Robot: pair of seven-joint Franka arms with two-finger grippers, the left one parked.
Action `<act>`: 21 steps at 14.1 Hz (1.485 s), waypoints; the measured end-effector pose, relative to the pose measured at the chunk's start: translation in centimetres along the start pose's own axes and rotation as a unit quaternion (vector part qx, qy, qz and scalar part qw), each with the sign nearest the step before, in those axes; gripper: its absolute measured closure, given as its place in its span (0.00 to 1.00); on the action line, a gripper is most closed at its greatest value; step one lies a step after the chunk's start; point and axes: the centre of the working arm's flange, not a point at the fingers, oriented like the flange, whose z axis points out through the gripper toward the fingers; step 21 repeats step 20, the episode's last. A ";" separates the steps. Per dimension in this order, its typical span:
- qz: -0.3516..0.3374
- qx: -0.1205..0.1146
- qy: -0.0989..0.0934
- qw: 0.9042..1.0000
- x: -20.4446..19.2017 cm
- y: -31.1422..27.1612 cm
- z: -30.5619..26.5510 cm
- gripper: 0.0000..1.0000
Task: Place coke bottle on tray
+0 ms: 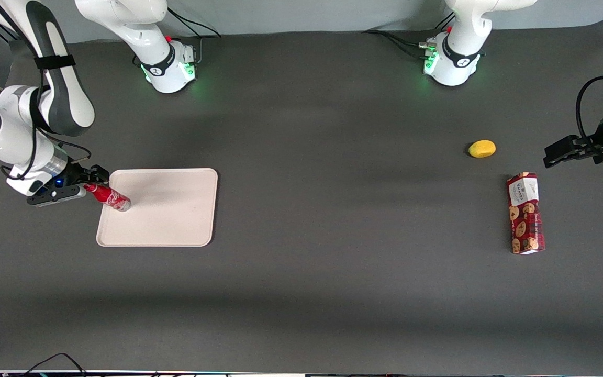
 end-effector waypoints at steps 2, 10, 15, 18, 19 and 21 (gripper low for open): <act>0.004 0.000 0.001 1.000 1.1 0.3 -3.3 0.00; 0.059 -0.012 0.041 0.997 4.9 -7.2 -23.4 0.00; 0.082 0.022 0.045 0.995 4.7 -8.9 -28.5 0.00; 0.125 0.027 0.040 0.991 4.3 -9.1 -30.4 0.00; 0.132 0.027 0.040 0.990 4.4 -9.2 -30.5 0.00; 0.134 0.028 0.039 0.990 4.4 -9.4 -30.4 0.00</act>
